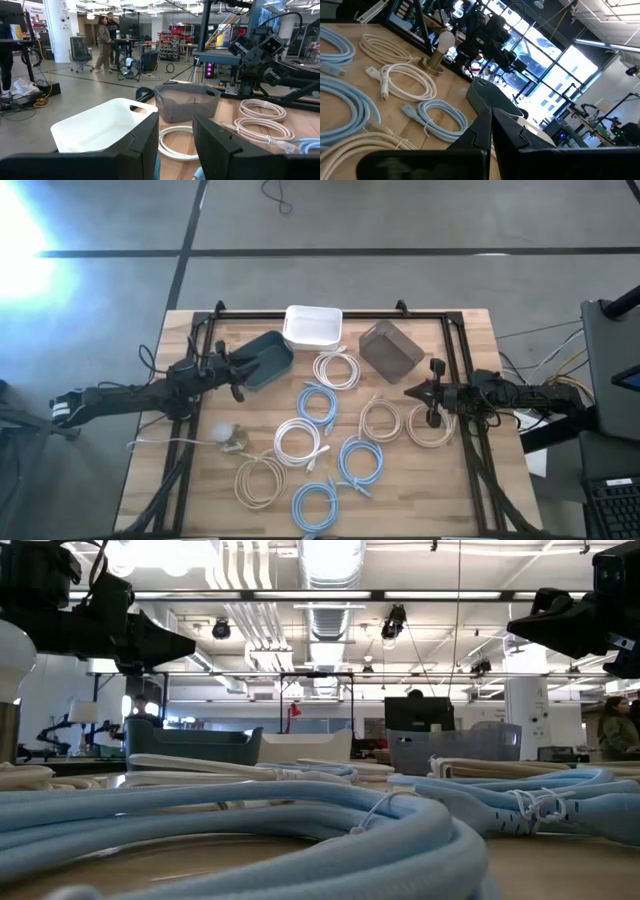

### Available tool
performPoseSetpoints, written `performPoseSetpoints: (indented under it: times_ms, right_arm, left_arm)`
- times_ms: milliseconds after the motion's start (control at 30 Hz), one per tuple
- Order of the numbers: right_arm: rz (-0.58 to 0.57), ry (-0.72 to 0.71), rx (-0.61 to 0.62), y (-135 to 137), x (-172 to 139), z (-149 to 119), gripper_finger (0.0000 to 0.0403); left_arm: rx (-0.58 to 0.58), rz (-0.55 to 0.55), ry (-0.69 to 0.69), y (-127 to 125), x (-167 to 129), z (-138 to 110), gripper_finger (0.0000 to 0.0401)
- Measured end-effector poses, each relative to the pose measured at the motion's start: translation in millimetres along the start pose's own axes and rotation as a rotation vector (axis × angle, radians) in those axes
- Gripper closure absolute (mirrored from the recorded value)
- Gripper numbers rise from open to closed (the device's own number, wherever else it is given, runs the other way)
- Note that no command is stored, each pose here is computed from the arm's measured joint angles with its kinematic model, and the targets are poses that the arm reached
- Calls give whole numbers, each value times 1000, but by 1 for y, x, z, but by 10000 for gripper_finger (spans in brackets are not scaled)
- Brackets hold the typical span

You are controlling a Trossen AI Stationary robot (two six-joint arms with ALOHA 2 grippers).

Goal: Sort HDMI cables
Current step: Put the top white HDMI cable into the white bin

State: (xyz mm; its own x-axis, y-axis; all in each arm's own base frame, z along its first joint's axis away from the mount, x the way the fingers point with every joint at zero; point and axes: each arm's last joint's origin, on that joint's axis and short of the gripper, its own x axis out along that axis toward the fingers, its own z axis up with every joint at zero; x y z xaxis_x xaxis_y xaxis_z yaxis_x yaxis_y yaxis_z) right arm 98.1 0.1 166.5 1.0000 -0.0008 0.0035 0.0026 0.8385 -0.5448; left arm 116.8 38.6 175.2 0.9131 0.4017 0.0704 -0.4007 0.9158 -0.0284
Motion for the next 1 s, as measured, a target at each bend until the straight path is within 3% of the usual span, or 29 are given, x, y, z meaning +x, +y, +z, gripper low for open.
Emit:
performPoseSetpoints:
  times_ms: [733,1000]
  right_arm:
    - [0,-1,-4,0,0,0,394]
    - [-1,-4,-291,0,0,0,394]
  left_arm:
    - [0,0,0,0,0,0,277]
    - [0,0,0,0,0,0,277]
